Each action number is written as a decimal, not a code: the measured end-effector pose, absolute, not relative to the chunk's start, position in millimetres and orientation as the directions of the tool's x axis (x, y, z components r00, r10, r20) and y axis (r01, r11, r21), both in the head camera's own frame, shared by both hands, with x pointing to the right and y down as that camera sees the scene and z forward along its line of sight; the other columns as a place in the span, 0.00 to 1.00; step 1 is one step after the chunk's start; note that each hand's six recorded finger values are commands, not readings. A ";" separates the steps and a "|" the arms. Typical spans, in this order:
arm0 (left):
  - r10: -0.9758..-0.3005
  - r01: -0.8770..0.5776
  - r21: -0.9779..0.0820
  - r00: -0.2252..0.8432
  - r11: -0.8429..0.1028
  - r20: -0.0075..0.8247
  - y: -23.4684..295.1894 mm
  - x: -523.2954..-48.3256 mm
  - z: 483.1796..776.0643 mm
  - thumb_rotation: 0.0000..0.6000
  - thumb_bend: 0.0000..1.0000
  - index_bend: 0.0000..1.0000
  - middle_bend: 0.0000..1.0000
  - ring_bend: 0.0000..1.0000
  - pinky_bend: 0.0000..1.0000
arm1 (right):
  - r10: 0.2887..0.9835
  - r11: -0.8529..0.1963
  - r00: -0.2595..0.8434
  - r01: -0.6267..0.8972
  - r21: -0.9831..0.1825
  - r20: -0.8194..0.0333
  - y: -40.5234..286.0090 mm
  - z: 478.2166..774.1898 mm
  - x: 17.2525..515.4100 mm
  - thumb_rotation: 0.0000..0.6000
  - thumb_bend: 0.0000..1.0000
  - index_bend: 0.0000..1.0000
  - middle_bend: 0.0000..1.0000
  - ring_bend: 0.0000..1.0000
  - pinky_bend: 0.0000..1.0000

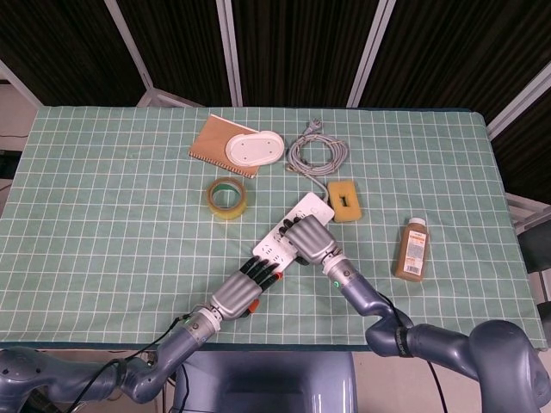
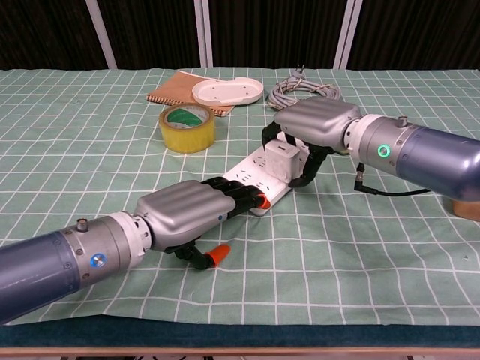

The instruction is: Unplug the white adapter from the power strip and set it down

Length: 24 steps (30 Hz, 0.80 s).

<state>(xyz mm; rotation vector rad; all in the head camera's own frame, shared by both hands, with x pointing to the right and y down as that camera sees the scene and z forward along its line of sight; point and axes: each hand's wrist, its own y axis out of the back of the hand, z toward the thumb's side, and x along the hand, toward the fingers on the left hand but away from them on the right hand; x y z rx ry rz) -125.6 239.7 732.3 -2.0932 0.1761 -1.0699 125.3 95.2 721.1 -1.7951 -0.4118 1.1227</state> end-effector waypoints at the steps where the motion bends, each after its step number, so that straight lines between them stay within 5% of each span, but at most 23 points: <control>1: -0.434 0.206 -0.685 0.639 -0.699 0.635 239.8 -125.2 732.1 1.00 0.48 0.10 0.08 0.00 0.10 | 0.681 -0.496 0.523 -0.186 -0.848 -0.512 95.2 720.4 125.4 1.00 0.82 0.66 0.49 0.44 0.70; 24: -0.430 0.197 -0.671 0.633 -0.715 0.643 242.0 -124.6 733.6 1.00 0.48 0.10 0.08 0.01 0.12 | 0.697 -0.513 0.524 -0.112 -0.851 -0.489 97.8 705.0 123.1 1.00 0.81 0.68 0.50 0.45 0.85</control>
